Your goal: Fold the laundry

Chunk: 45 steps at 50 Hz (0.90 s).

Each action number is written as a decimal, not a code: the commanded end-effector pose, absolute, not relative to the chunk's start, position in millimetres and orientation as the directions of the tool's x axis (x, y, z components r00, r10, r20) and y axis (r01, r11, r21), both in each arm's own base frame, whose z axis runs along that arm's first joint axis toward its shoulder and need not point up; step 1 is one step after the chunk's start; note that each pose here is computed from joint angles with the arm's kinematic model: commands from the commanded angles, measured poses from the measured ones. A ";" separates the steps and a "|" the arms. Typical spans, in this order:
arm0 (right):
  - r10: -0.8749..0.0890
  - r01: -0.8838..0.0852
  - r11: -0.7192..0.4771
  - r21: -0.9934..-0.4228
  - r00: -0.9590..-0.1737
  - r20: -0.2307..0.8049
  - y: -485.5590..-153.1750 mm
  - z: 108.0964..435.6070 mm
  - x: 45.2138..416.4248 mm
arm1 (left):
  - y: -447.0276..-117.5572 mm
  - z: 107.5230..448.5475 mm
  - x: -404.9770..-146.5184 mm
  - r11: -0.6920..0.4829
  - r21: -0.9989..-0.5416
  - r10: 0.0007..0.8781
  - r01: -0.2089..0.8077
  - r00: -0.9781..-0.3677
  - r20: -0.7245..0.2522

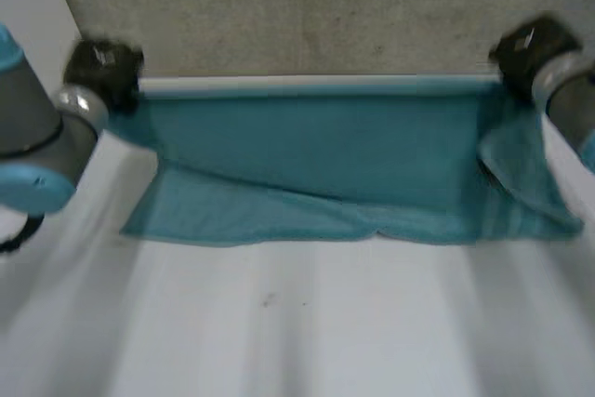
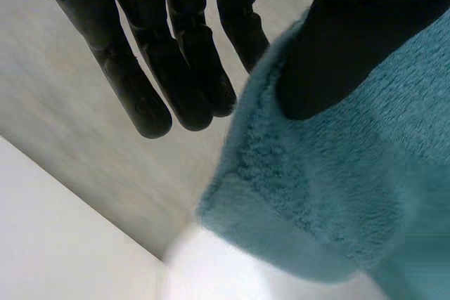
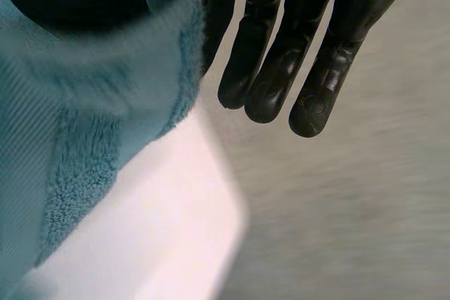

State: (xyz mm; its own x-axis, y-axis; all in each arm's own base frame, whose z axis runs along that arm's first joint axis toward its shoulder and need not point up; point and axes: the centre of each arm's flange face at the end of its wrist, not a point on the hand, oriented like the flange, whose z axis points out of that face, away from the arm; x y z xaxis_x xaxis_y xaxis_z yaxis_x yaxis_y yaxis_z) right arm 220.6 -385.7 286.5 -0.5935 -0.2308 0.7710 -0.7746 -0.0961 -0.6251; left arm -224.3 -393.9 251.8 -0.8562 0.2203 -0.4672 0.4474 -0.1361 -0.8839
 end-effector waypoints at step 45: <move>-0.371 -0.348 0.284 -0.894 -0.899 0.232 -360.9 147.9 161.1 | -363.6 206.7 -183.9 -0.188 -0.879 0.059 0.439 -0.888 -0.456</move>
